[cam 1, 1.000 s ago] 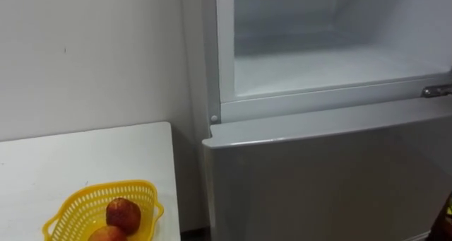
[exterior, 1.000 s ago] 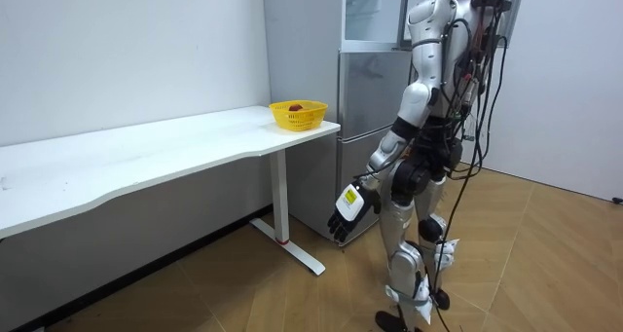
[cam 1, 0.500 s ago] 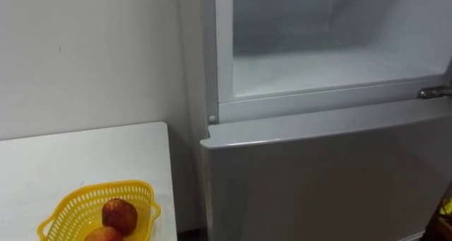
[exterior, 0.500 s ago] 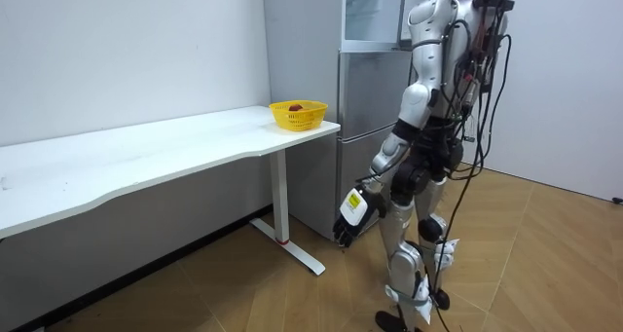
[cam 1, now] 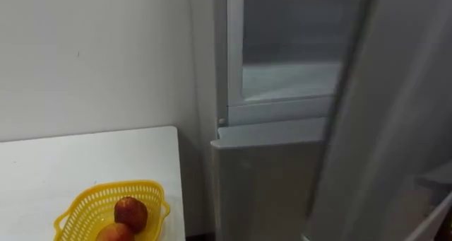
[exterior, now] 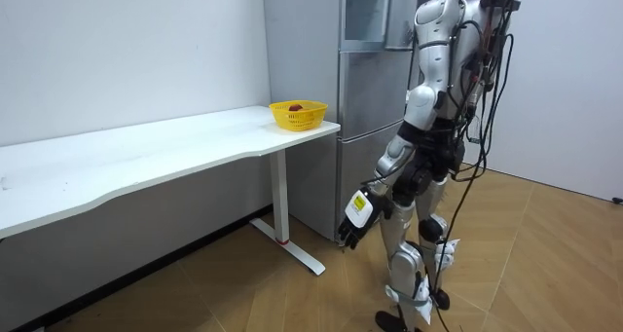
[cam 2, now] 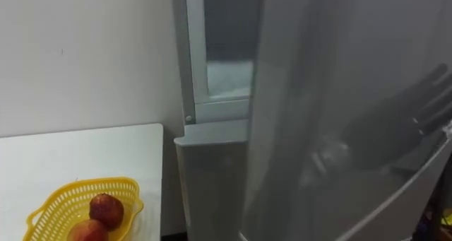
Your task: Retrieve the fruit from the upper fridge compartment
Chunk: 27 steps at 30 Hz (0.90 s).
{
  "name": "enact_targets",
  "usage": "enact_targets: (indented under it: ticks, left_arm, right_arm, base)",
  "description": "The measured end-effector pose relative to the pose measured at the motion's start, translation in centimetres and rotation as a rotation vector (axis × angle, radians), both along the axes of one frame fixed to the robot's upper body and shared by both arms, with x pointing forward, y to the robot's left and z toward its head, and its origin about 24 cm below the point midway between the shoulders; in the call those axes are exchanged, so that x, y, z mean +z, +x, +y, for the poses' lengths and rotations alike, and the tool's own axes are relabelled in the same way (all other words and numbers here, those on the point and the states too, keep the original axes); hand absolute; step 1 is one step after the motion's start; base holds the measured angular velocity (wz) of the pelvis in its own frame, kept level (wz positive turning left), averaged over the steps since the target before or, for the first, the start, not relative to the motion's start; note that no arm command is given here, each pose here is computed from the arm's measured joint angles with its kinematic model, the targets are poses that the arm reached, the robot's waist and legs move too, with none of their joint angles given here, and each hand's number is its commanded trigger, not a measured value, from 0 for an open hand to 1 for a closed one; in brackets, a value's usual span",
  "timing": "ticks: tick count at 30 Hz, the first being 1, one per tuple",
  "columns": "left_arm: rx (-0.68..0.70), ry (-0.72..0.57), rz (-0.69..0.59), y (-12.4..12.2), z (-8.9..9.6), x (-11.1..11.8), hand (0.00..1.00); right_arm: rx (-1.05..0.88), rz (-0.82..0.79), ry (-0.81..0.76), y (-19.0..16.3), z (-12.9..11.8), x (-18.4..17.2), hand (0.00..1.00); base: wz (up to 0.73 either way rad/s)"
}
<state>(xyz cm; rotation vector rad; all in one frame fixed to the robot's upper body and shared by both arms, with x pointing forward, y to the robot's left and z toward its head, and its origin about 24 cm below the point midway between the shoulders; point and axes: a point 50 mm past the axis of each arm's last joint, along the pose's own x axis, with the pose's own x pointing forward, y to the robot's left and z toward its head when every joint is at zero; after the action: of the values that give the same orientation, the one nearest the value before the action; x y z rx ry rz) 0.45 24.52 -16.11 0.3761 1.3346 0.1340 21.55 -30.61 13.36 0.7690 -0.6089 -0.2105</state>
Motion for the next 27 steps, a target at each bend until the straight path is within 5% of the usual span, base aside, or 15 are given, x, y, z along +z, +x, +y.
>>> enact_targets:
  ticks: [27]
  left_arm:
    - [0.0,0.04,0.006,-0.22,0.72,0.2,0.0]
  right_arm:
    - [-0.011,0.138,-0.151,0.31,0.55,-0.65,0.0]
  base:
    - [0.0]
